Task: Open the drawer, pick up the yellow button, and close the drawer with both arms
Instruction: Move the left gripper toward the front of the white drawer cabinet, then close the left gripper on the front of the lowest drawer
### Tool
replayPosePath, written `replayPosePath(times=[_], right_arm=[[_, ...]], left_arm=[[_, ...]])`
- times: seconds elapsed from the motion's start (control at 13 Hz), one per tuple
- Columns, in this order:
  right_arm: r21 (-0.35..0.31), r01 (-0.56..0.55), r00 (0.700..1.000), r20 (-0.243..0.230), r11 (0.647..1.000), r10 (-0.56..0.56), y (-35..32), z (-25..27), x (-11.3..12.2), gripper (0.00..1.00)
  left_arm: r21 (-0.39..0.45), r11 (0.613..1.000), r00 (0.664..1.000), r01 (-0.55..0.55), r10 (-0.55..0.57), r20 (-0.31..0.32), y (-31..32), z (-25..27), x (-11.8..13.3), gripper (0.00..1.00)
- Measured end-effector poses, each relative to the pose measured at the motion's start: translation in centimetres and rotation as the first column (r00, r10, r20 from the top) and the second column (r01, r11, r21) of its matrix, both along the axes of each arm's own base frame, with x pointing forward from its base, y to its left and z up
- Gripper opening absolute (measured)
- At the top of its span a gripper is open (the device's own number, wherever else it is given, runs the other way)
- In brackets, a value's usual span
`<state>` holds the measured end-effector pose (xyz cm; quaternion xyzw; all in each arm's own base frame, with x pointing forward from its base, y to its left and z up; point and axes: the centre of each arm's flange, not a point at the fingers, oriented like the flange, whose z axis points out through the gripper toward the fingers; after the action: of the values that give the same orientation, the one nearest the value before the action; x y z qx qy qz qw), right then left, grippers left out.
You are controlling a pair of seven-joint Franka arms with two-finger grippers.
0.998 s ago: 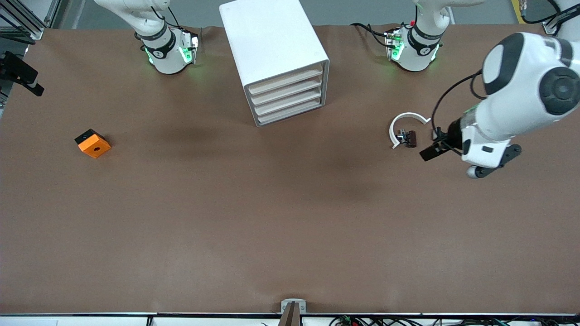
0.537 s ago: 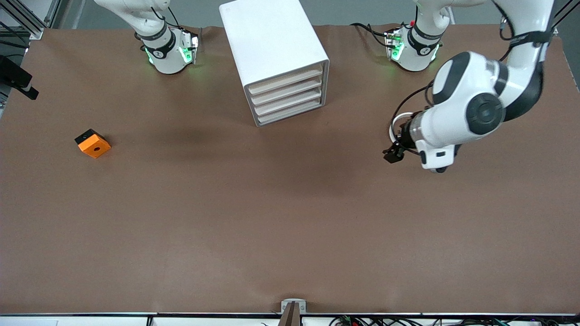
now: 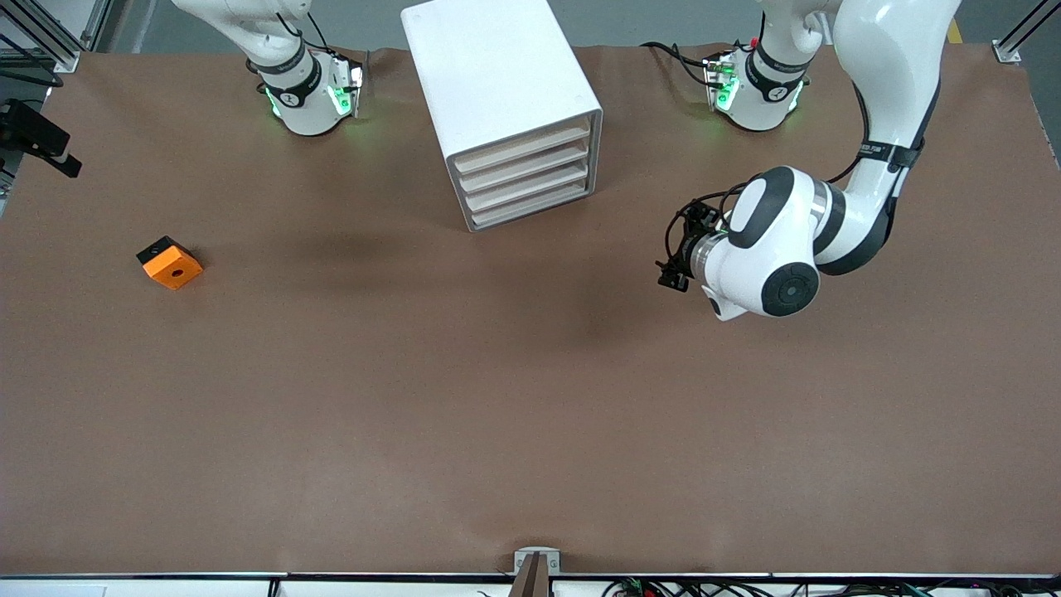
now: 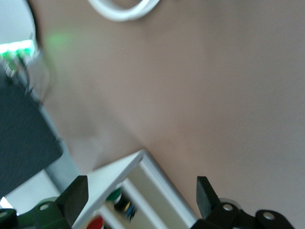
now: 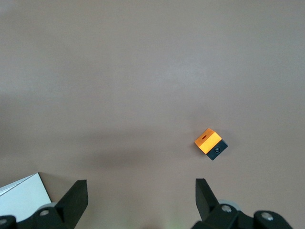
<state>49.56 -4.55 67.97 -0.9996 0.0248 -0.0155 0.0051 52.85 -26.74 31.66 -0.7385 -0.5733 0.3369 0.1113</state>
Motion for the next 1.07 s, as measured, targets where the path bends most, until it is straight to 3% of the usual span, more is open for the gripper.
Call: replayPosePath(times=[0.31,0.61,1.07], right_arm=[[0.003,-0.004,0.999,-0.032,1.000,0.004,0.2,-0.5,-0.2,1.00],[0.003,-0.004,0.999,-0.033,1.000,0.004,0.2,-0.7,-0.2,1.00],[0.001,-0.004,1.000,-0.019,1.000,0.004,0.2,-0.6,0.0,1.00]], left_arm=[[0.019,0.991,0.973,-0.135,0.136,-0.186,-1.8,-2.7,-0.2,1.00],[0.055,0.977,0.898,-0.205,0.210,-0.387,-4.1,-5.5,-0.7,1.00],[0.094,0.970,0.793,-0.226,0.239,-0.560,-7.9,-5.9,-3.1,1.00]])
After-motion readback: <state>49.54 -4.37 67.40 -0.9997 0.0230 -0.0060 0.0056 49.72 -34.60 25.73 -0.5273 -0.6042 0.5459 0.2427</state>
